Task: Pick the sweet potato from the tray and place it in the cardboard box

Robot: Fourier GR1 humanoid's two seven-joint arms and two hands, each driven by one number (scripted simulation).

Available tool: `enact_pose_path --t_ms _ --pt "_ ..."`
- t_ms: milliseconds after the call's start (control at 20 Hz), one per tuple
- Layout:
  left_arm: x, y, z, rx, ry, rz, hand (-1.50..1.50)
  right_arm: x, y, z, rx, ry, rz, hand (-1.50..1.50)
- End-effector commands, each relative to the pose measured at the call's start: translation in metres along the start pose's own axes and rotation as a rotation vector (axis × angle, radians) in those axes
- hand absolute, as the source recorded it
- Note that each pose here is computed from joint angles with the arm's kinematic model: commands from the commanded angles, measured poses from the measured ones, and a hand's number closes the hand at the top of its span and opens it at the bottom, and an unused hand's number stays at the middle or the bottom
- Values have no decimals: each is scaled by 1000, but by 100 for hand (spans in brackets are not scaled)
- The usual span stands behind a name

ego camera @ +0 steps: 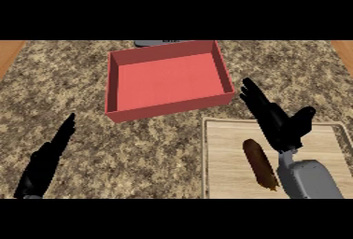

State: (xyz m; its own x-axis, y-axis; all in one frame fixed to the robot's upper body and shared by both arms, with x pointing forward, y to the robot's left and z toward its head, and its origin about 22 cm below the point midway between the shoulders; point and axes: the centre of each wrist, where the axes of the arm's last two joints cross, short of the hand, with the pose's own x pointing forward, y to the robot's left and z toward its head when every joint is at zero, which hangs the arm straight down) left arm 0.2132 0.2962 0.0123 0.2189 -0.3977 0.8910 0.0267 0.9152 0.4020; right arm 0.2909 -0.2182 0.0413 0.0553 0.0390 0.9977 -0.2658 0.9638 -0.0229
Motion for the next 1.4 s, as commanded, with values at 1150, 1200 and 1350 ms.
enact_pose_path --t_ms 1150,1200,1350 --pt "-6 57 -44 274 -30 -121 0 107 -83 31 711 -146 1390 -150" --pt "-3 64 -54 290 -22 -125 0 107 -80 30 739 -97 1439 -150" --pt "-4 57 -57 257 -21 -116 0 123 -53 17 806 -32 1530 -150"
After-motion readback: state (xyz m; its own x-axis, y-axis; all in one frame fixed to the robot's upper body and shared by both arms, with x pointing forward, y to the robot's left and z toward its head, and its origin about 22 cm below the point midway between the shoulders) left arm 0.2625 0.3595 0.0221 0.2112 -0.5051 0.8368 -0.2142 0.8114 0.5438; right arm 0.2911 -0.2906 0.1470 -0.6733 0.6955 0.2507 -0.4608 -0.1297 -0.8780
